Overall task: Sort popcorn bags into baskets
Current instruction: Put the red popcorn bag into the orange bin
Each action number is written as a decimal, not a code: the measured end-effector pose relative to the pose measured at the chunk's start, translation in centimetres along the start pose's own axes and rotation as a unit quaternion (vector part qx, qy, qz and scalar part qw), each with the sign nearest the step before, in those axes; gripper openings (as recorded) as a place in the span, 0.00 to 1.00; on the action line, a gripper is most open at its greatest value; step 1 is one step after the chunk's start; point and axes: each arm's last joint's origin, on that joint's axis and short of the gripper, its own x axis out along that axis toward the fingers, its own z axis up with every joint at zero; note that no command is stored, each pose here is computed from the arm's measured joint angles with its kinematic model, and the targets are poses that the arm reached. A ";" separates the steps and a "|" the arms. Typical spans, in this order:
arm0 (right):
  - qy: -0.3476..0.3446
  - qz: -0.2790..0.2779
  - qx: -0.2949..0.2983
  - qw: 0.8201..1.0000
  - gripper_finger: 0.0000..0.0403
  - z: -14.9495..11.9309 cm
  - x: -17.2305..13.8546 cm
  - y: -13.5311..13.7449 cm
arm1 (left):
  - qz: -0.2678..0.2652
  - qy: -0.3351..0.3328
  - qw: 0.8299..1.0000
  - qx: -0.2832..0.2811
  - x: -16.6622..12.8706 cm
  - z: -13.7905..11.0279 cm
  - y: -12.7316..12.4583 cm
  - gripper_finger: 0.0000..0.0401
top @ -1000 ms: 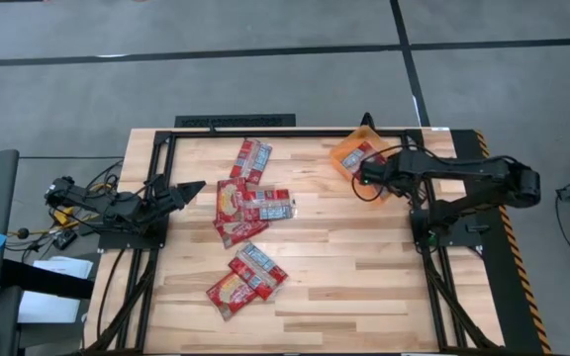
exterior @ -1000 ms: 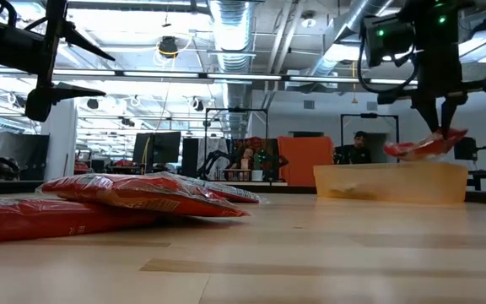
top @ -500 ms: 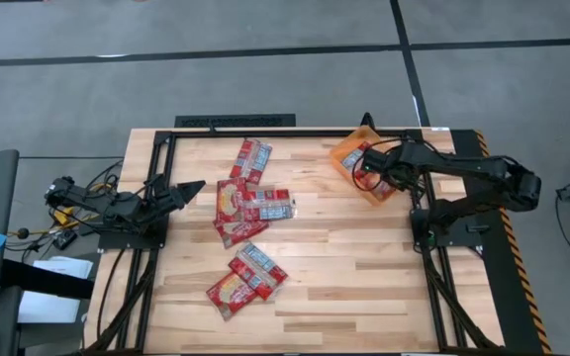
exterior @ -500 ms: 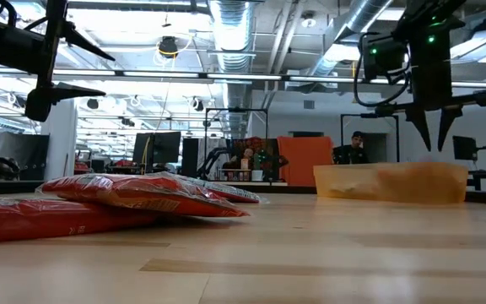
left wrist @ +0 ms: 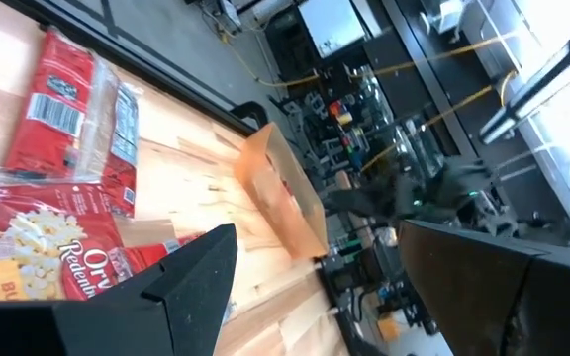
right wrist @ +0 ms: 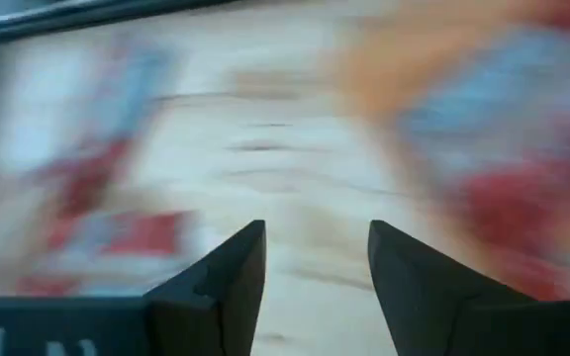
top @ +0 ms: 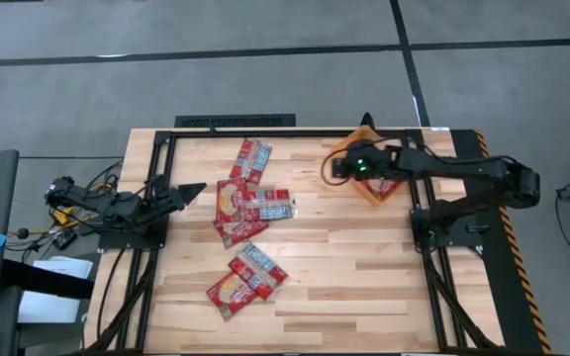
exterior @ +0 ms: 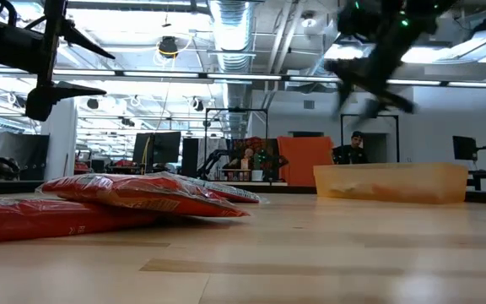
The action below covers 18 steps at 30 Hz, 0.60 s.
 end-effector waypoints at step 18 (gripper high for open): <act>0.037 0.120 -0.596 0.793 0.62 -10.1 8.4 12.6 | 0.007 0.030 0.999 0.022 0.0 -0.4 0.4 0.67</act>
